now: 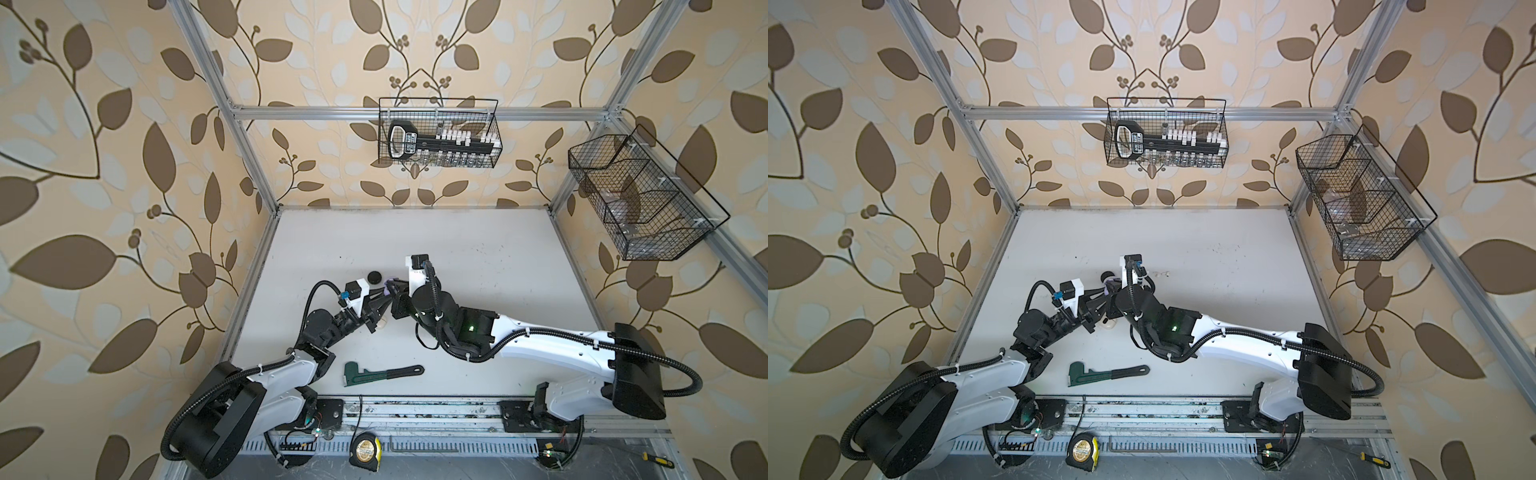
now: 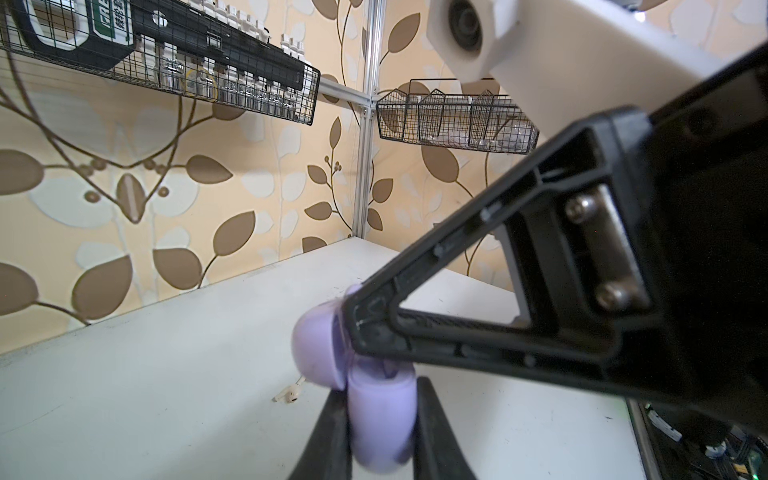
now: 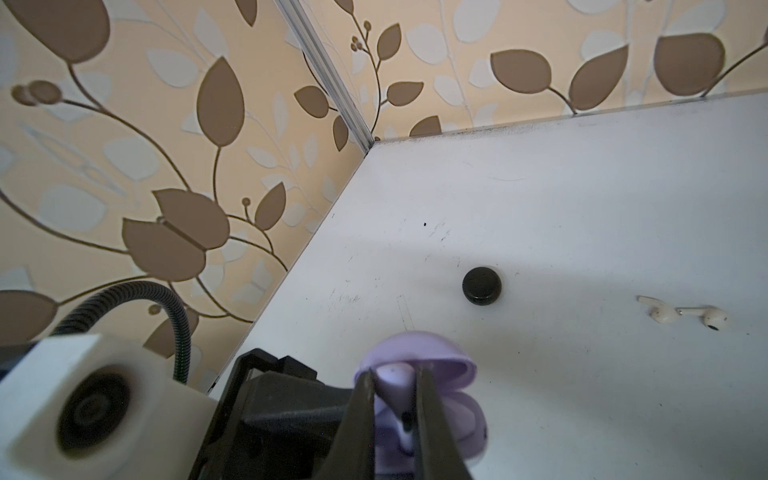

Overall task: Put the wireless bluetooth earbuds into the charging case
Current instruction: 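Lower the lilac earbud into the empty slot of the lilac case, then open the right gripper and lift it off the case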

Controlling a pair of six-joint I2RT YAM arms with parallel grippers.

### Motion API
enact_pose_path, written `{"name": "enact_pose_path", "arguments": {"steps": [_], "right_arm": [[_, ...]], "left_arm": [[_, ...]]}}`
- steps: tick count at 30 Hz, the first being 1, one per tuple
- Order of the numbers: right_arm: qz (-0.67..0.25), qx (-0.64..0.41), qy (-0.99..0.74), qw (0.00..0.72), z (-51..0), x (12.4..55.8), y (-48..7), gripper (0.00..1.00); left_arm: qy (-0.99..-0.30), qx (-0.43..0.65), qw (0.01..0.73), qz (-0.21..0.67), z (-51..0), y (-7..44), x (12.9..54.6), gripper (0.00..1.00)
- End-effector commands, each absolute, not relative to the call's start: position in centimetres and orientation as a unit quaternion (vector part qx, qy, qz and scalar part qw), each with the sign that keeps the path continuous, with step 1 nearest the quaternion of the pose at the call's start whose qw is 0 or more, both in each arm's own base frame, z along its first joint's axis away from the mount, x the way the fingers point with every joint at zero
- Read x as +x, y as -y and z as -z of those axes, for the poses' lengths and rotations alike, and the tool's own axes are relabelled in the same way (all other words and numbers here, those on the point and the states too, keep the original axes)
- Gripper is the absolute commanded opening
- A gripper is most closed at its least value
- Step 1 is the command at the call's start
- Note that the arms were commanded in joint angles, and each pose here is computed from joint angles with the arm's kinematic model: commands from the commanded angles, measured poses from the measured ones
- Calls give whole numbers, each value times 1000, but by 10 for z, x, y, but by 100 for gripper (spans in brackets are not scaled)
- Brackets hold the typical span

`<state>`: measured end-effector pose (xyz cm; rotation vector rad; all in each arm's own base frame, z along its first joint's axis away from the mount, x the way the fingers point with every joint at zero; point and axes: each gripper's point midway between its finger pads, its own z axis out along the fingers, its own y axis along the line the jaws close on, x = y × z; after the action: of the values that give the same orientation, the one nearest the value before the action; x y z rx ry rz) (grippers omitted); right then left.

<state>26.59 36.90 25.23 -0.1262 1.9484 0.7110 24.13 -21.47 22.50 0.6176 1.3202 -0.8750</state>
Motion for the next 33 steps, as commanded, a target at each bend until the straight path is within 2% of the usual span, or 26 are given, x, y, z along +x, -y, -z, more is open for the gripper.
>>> {"name": "enact_pose_path", "arguments": {"steps": [1,8,13,20,29,33], "right_arm": [[-290,-76,-826,477,-230,258,-378,12],[-301,-77,-825,473,-231,254,-379,18],[-298,-73,-822,480,-237,253,-373,27],[-289,-65,-816,497,-251,253,-359,33],[-290,-64,-794,531,-303,247,-332,41],[-289,-82,-789,536,-326,244,-328,41]], "left_arm": [[-521,290,701,392,-257,213,227,0],[-513,297,700,397,-259,215,223,0],[-513,299,699,399,-259,216,223,0],[-513,301,696,402,-257,217,223,0],[-510,303,698,401,-258,217,222,0],[-508,316,691,405,-256,221,220,0]]}}
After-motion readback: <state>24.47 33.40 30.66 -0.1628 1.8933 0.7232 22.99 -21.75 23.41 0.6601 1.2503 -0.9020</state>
